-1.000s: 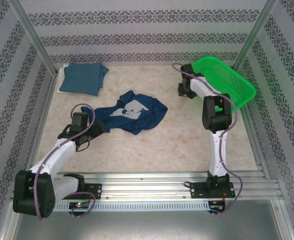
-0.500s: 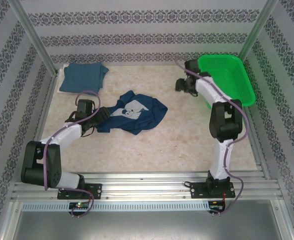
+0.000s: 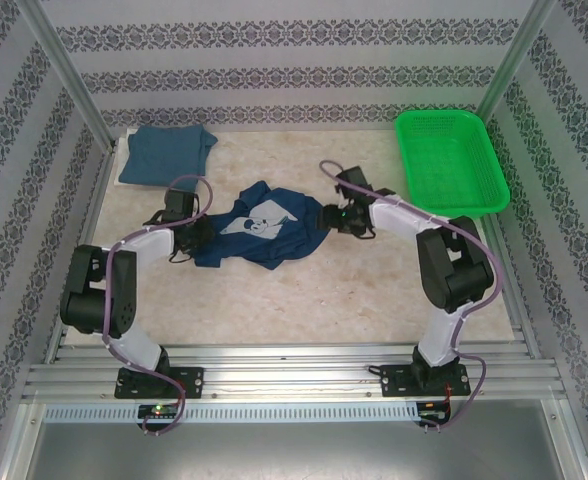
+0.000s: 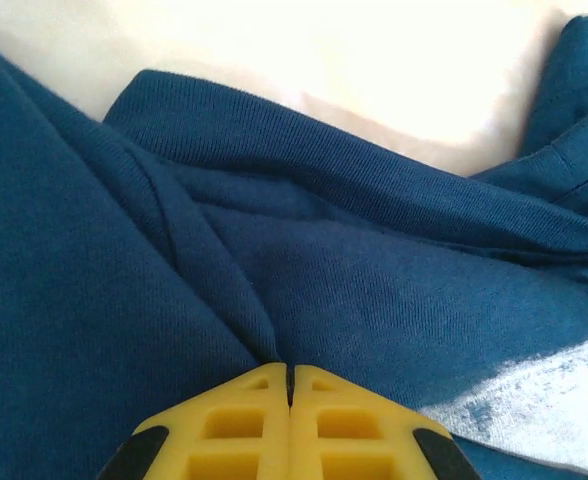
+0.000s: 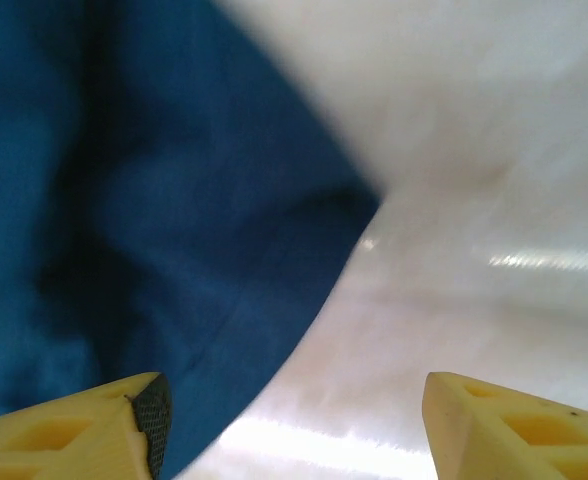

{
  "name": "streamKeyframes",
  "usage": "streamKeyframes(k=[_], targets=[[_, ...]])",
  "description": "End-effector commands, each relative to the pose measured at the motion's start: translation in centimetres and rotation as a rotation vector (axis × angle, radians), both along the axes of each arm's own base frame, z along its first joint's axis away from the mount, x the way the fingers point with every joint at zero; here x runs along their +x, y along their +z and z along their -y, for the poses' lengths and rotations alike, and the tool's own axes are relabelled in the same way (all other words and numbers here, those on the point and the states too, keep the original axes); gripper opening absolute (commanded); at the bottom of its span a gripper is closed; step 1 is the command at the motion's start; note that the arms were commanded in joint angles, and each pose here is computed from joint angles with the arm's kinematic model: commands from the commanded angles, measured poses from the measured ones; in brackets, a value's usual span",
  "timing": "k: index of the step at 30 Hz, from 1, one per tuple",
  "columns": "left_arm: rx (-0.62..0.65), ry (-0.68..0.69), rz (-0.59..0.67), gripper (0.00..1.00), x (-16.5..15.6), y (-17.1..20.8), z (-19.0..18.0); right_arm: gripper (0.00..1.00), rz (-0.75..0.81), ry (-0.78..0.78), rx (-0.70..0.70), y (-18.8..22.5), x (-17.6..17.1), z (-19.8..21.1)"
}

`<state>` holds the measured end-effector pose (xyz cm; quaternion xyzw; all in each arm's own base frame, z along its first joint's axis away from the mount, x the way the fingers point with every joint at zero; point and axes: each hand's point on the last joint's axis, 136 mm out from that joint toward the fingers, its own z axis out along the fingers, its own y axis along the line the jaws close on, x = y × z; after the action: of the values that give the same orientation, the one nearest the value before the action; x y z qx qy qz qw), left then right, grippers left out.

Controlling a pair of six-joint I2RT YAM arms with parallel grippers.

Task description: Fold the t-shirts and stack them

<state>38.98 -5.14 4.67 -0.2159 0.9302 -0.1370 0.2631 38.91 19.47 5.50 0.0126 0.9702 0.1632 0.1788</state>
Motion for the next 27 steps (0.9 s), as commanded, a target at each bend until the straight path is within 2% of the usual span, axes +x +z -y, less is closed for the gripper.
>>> streamKeyframes(k=[1,7,11,16,22,25,26,27], targets=[[0.029,0.002,0.027,0.0,-0.8,1.2,-0.8,0.69,0.04,0.057,0.071,2.4,-3.2,-4.1],[-0.012,0.017,0.176,0.0,-2.7,6.1,-0.7,0.69,-0.014,0.017,0.122,0.4,-7.7,-6.9],[-0.019,0.0,0.244,0.0,-3.7,9.3,-0.6,0.67,-0.026,-0.019,0.153,-0.9,-8.1,-8.9],[-0.001,0.023,0.177,0.0,-5.1,8.0,-1.9,0.67,0.01,-0.04,0.168,-0.8,-7.2,-11.3],[0.01,0.047,0.19,0.0,-5.8,7.5,-2.5,0.63,0.044,-0.159,0.098,-3.5,-5.1,-9.5],[-0.001,0.039,0.234,0.0,-5.6,9.4,-2.3,0.54,0.05,-0.149,0.061,-3.8,-3.7,-9.6],[-0.005,0.036,0.259,0.0,-5.5,10.4,-2.3,0.45,0.049,-0.151,0.049,-4.0,-3.4,-9.5],[-0.007,0.037,0.28,0.0,-5.5,11.3,-2.3,0.29,0.046,-0.152,0.06,-4.0,-3.0,-9.6]])
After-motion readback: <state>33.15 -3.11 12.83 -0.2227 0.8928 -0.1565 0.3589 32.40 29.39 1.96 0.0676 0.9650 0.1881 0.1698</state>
